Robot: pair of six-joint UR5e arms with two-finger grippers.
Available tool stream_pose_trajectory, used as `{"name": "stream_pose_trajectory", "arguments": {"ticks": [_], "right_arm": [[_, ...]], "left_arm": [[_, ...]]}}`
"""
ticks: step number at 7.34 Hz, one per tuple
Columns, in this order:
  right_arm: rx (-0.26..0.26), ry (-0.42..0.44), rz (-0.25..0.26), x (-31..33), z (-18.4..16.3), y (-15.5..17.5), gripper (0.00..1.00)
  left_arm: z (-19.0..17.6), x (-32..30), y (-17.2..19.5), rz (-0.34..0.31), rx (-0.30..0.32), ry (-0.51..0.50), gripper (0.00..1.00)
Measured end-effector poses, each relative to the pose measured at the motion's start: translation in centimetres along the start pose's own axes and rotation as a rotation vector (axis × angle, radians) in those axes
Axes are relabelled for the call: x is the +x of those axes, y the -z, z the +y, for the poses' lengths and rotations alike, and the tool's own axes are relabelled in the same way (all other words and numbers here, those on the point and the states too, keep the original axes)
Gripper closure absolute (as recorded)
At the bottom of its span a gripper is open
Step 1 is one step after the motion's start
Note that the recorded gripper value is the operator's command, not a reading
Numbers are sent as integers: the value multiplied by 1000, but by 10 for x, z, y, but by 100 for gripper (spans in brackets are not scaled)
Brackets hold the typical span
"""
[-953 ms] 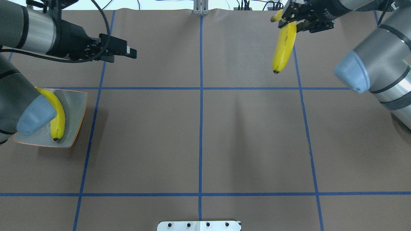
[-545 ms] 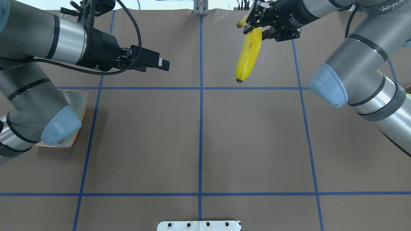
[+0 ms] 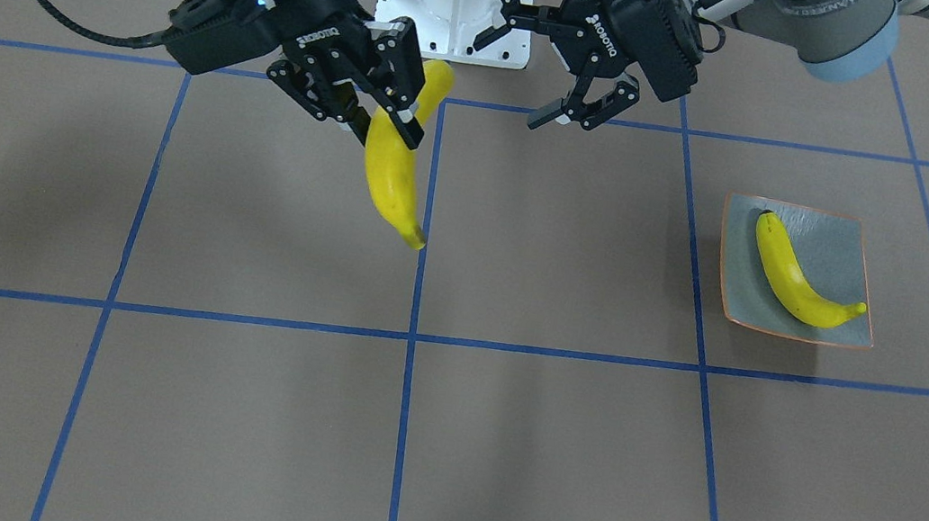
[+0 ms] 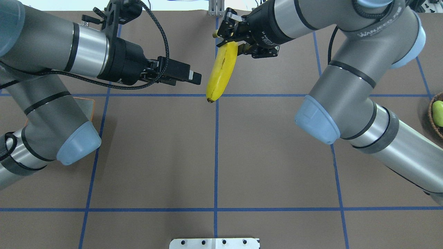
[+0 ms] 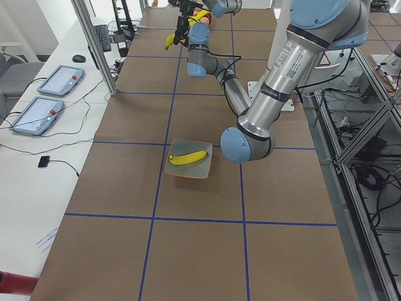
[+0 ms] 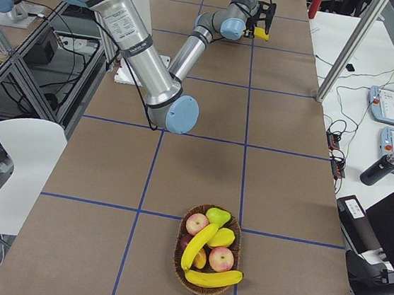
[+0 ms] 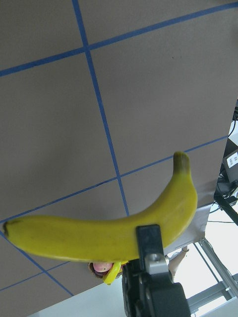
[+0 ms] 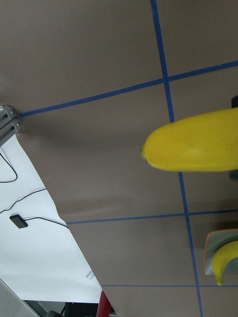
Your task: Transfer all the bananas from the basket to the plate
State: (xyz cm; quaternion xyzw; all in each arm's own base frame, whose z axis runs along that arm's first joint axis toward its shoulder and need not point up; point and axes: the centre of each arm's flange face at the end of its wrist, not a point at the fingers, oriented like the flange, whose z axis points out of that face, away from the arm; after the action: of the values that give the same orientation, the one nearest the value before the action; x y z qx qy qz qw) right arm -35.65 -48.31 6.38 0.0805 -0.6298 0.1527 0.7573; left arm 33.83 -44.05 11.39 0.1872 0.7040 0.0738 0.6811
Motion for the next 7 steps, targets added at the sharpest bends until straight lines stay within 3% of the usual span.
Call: {"name": "stream_pose_trajectory", "arguments": {"ticks": [5,6,7], "right_arm": [[6,-11,-62,-23,26,-4,100],[6,-11,-68,-26,27,-2,100],[6,-10,-71,-27,27,-1,100]], "left_arm": [[4,8,-2,22,-5,13,1],[4,10,-2,30,-3,16,18],[5,11,-1,34,-2,17,58]]}}
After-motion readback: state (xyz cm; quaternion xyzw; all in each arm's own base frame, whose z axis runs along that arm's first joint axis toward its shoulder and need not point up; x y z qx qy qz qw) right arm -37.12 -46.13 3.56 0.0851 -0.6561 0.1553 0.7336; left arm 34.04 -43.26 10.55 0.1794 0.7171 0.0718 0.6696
